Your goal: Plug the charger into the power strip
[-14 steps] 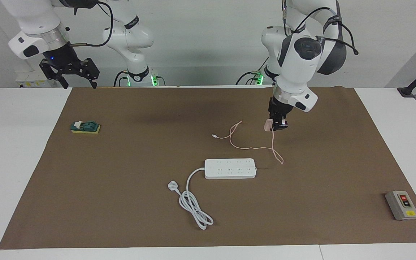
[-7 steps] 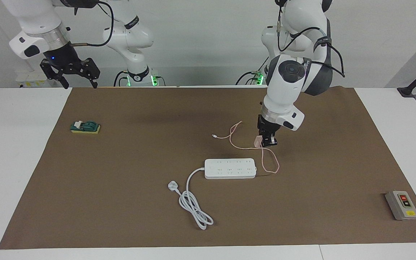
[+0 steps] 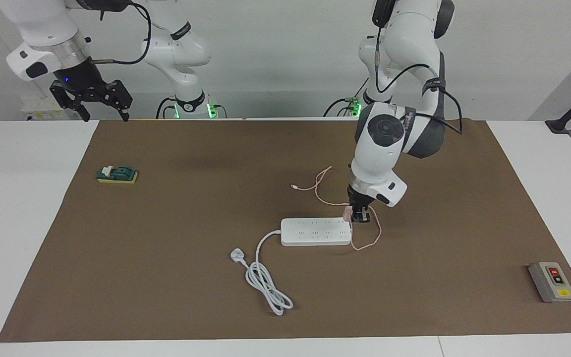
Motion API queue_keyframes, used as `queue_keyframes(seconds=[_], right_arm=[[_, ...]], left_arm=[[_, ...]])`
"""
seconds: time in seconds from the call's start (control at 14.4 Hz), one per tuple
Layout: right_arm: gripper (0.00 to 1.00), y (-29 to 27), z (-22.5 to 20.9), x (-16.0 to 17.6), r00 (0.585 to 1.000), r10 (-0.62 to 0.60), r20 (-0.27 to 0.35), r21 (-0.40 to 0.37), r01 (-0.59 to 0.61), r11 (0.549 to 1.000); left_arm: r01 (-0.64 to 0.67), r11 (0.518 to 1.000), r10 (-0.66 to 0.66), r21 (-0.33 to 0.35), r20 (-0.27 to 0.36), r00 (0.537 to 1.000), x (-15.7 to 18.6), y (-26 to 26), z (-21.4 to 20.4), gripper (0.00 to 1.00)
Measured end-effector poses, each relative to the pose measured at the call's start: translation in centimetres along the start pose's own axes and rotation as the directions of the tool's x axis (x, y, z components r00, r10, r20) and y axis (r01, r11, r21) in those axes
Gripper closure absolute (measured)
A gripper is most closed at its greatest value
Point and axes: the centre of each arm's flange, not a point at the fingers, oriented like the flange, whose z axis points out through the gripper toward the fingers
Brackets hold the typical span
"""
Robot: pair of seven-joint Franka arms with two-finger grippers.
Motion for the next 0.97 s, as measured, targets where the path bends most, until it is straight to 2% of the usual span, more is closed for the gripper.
queue_keyframes(seconds=[0.21, 0.56, 0.97], right_arm=[[0.00, -0.1, 0.0, 0.0, 1.000, -0.001, 0.000, 0.000, 0.001, 1.000], [0.00, -0.1, 0.0, 0.0, 1.000, -0.001, 0.000, 0.000, 0.001, 1.000], [0.00, -0.1, 0.0, 0.0, 1.000, -0.001, -0.001, 0.000, 0.001, 1.000]], left_arm=[[-0.037, 0.999, 0.037, 0.001, 0.006, 0.999, -1.3, -0.3, 1.0, 0.69], [-0.145, 0.989, 0.145, 0.018, 0.003, 0.989, -1.4, -1.0, 3.1, 0.69], [-0.162, 0.987, 0.162, -0.003, 0.009, 0.987, -1.0, -1.9, 5.1, 0.69]])
